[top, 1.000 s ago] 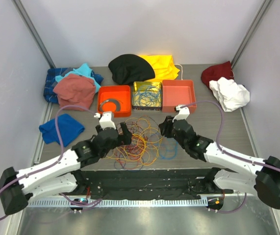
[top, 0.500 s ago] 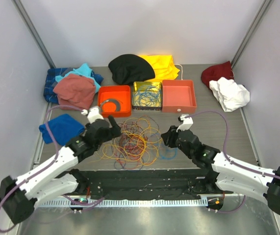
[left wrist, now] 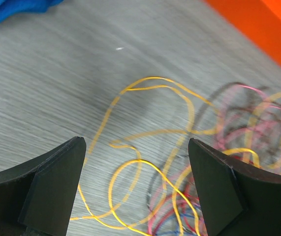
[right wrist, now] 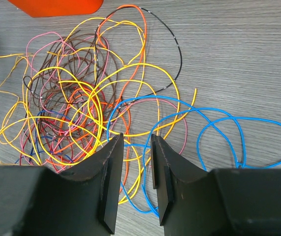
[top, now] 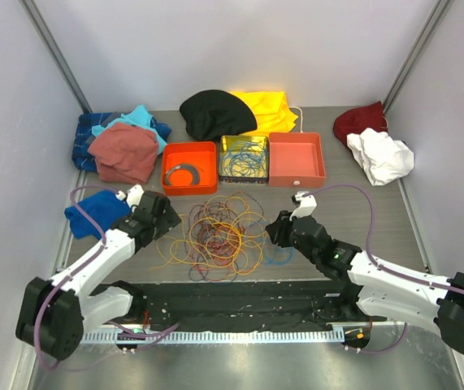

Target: Untangle the cables

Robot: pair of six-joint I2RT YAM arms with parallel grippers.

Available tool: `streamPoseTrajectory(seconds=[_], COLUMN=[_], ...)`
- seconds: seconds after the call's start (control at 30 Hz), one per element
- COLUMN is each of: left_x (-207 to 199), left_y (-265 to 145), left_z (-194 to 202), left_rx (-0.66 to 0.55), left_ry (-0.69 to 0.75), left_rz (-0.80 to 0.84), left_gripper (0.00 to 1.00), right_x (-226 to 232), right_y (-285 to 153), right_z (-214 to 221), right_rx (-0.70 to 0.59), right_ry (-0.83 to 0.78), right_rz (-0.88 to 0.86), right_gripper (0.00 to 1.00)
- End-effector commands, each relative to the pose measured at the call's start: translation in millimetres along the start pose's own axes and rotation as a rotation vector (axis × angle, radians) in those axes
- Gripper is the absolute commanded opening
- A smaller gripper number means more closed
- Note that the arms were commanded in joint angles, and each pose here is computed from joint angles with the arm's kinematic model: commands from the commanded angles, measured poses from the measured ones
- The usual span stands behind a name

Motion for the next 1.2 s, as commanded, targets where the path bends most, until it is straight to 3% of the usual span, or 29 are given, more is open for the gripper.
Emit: streamPoseTrajectory(seconds=[0.0, 0.17, 0.27, 0.3, 0.37, 0.4, 0.43, 0.63, 0.73, 0.83, 0.9, 0.93, 0.97, 1.0, 1.1, 1.17], left_x=[2, 9, 6, 4, 0, -2, -5, -45, -72, -87, -90, -83, -78, -71, -46, -43], left_y=[17, 28, 19, 14, -4, -17, -28, -127, -161, -170, -145, -128, -114, -100, -59, -54], left_z=[4, 13, 3, -1, -19, -30, -39, -117, -136, -140, -126, -110, -95, -83, -35, -34], left_rx=[0.039, 0.077, 0.034, 0.018, -0.061, -0.096, -0.132, -0.378, -0.401, -0.403, -0.313, -0.229, -0.159, -0.106, 0.043, -0.017], left_ry=[-0.051, -0.084, -0.097, -0.096, -0.1, -0.108, -0.114, -0.159, -0.125, -0.059, 0.002, 0.031, 0.054, 0.066, 0.064, -0.01], left_rz=[-0.024, -0.036, 0.0, 0.013, 0.065, 0.088, 0.118, 0.41, 0.538, 0.562, 0.499, 0.432, 0.383, 0.327, 0.201, 0.219], left_gripper=[0.9, 0.8, 0.58, 0.43, 0.25, 0.04, 0.0, 0.0, 0.0, 0.0, 0.22, 0.4, 0.64, 0.75, 0.99, 1.0], right_x=[8, 0, -1, -1, -1, -1, 0, 11, 21, 28, 30, 30, 31, 30, 24, 19], right_y=[-4, -8, -9, -9, -8, -8, -8, -7, -8, -8, -8, -8, -8, -9, -10, -10], right_z=[-9, -7, -8, -8, -8, -8, -8, -18, -27, -33, -33, -33, -33, -32, -28, -25], right_rx=[-0.043, -0.05, -0.058, -0.058, -0.055, -0.054, -0.053, -0.065, -0.069, -0.072, -0.065, -0.063, -0.063, -0.065, -0.066, -0.067], right_ry=[0.032, 0.03, 0.028, 0.026, 0.024, 0.022, 0.023, 0.008, -0.007, -0.012, -0.01, -0.01, -0.007, -0.003, 0.004, 0.006], right_rz=[-0.038, -0.02, -0.018, -0.02, -0.019, -0.018, -0.019, -0.037, -0.053, -0.069, -0.07, -0.07, -0.072, -0.074, -0.067, -0.053], right_gripper=[0.36, 0.36, 0.36, 0.36, 0.35, 0.34, 0.34, 0.33, 0.32, 0.34, 0.37, 0.37, 0.37, 0.37, 0.37, 0.37])
Point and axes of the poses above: each gripper's point midway between its finger pads, its own y axis out along the fingers, its own x axis along the line the jaws close on, z = x × y, the point moved 2 cm from there along -y, back along the fingers, and after that the axes turned 9 degrees about y, right-handed, at the moved point
